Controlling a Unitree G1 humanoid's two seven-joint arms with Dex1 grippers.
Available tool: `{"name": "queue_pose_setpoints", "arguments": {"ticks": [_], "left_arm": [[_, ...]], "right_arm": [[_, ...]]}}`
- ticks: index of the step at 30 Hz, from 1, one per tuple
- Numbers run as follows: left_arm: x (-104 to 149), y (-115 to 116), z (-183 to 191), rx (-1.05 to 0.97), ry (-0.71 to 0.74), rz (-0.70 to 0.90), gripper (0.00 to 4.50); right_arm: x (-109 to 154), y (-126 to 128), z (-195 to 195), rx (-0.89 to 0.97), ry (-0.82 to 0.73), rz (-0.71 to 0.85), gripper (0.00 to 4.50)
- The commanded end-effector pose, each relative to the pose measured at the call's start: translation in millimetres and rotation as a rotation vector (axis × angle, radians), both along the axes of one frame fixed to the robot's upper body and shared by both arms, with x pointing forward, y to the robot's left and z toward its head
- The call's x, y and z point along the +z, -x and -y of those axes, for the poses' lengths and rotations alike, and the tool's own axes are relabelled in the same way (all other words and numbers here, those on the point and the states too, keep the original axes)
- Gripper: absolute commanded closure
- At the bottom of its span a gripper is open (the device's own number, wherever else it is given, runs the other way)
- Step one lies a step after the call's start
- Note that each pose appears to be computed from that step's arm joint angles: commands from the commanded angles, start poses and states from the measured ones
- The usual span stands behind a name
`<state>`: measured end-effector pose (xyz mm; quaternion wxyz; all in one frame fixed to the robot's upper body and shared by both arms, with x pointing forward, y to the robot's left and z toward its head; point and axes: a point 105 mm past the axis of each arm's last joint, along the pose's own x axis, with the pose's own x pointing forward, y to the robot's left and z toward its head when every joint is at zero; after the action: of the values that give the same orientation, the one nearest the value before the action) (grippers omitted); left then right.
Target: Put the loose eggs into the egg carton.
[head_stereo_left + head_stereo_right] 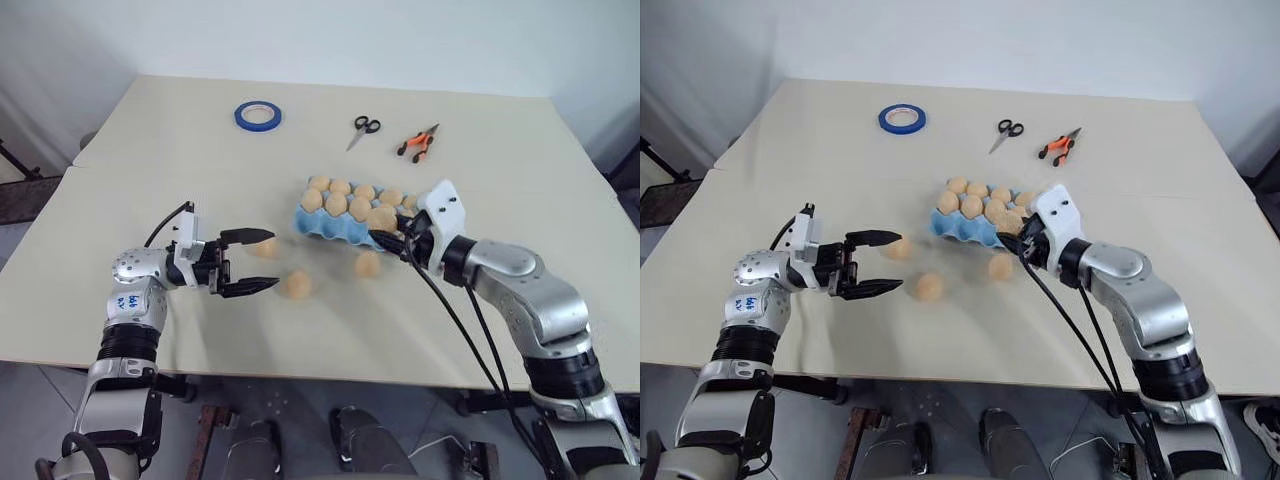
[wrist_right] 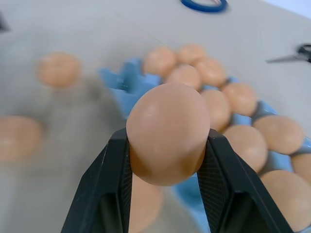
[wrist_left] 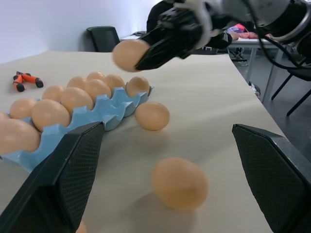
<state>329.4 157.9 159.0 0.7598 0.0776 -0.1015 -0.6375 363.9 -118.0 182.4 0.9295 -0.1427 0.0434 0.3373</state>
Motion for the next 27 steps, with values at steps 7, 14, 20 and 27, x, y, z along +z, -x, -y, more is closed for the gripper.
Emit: {"name": "queue_pose_setpoints", "arguments": {"ticks": [7,14,20,27], "left_arm": [[16.9,-3.7,-3.6,0.044,0.028,0.068,0.00],[17.4,-4.3,-4.8,0.056,0.031,0.071,0.00],[18.5,-6.1,-3.8,0.057,0.032,0.073,0.00],[19.8,-8.2,-2.8,0.055,0.031,0.073,0.00]], "right_arm": [[-5.2,-22.6,5.1,-0.004,0.095,0.033,2.96],[-8.1,-20.6,5.9,0.000,0.103,0.028,0.63],[0.2,-18.8,8.3,-0.001,0.110,0.055,0.03],[21.6,-2.5,5.6,0.059,0.075,0.095,0.03]]}}
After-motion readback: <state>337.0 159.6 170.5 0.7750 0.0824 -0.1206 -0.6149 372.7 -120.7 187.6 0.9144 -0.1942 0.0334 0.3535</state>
